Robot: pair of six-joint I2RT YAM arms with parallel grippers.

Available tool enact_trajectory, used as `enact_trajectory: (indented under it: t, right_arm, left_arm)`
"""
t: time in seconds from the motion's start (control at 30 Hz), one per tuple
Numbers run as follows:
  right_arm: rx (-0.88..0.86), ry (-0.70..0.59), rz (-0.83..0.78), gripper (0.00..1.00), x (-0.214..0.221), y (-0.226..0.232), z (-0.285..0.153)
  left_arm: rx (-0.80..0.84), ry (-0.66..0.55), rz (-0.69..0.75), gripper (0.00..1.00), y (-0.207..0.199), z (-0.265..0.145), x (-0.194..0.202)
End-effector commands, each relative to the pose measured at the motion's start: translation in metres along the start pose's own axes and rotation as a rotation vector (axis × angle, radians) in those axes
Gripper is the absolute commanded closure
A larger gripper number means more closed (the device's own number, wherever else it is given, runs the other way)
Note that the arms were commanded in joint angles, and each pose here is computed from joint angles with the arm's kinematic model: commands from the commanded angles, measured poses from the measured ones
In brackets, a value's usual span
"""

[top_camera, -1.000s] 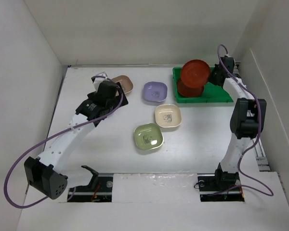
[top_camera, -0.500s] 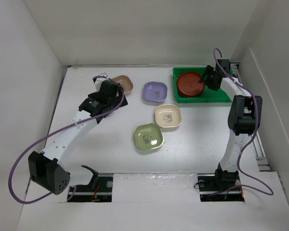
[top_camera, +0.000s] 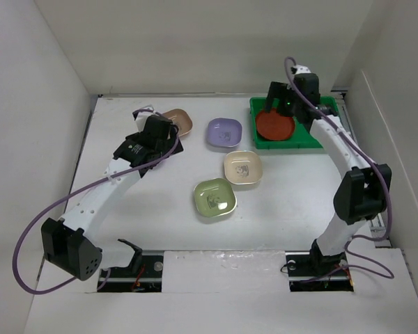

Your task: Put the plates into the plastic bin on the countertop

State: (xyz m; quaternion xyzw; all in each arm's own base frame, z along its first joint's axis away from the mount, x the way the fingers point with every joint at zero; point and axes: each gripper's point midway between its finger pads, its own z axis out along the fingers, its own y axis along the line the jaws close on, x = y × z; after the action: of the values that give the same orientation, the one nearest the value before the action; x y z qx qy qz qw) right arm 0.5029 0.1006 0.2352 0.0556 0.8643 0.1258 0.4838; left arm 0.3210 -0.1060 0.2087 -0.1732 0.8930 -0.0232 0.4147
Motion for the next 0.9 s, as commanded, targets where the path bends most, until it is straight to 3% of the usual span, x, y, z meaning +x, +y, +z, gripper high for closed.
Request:
enact_trajectory:
  t: [0.0,0.17,0.27,0.4,0.7,0.87]
  right_arm:
    - [-0.119,0.042,-0.181,0.00,0.027,0.051,-0.010]
    - [-0.248,0.118,-0.396,0.01,0.066,0.123,0.003]
    - [-0.255,0.232,-0.484,0.03,0.105,0.143,0.028]
    - [-0.237,0.234,-0.554,0.04,0.115,0.178,0.053]
    - [-0.259,0.345,-0.615,0.12,0.174,0.194,0.095]
    - [-0.279,0.382,-0.639,0.29,0.198,0.192,0.114]
  left_arm:
    - [-0.046,-0.044,-0.016,0.00,0.005,-0.006,-0.018]
    - [-0.143,-0.035,-0.049,0.00,0.023,-0.001,-0.024]
    - [-0.175,-0.017,-0.056,0.00,0.031,0.005,-0.019]
    - [-0.185,0.013,-0.041,0.00,0.039,0.011,-0.011]
    - [-0.182,0.035,-0.015,0.00,0.045,0.019,0.002]
    - [-0.170,0.035,-0.010,0.00,0.043,0.021,0.003]
